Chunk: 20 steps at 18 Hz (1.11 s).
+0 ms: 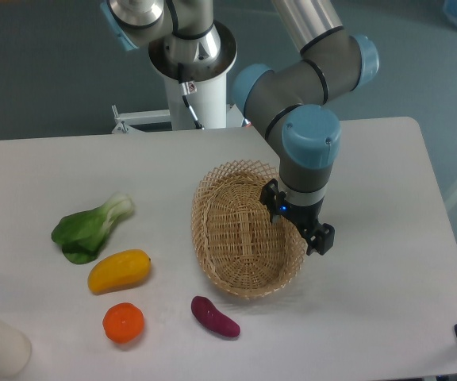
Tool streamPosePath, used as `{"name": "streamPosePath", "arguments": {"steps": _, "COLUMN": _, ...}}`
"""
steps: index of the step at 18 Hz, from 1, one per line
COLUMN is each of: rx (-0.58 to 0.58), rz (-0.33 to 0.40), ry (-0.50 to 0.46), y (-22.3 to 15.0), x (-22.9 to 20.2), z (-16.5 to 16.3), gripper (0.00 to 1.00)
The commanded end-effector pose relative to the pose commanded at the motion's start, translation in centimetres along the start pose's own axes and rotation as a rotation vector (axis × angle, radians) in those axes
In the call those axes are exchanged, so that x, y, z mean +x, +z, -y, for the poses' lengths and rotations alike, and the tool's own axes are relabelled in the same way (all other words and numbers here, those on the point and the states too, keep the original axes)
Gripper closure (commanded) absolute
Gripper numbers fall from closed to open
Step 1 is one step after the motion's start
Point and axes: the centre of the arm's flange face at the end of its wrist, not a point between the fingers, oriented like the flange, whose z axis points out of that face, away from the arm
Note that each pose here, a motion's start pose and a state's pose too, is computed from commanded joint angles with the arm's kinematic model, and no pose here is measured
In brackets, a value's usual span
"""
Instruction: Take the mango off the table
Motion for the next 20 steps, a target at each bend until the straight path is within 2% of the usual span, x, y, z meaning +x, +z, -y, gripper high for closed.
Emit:
{"name": "streamPosePath", "arguments": {"steps": 6, "rx": 0.002, "rz": 0.009, "ry": -0.008, "y": 0.1, "x": -0.3, "z": 0.3, "gripper": 0.00}}
{"name": "streamPosePath", "arguments": {"steps": 9, "rx": 0.007, "rz": -0.004, "ry": -0.089, "y": 0.6, "x": -0.1, "z": 0.5, "gripper": 0.00}}
{"name": "streamPosePath", "arguments": {"steps": 11, "rx": 0.018, "rz": 0.001, "ry": -0.101, "y": 0.3, "x": -0.1, "z": 1.0, "gripper": 0.00}}
{"name": "streamPosePath", "arguments": {"steps": 15, "rx": 0.064, "rz": -0.010, "ry": -0.128, "y": 0.1, "x": 0.8, "z": 3.8, "gripper": 0.00}}
{"name": "streamPosePath", "arguments": {"steps": 20, "rx": 0.094, "rz": -0.027, "ry": -0.133, "y": -0.2, "x": 3.7, "z": 9.3, "gripper": 0.00}}
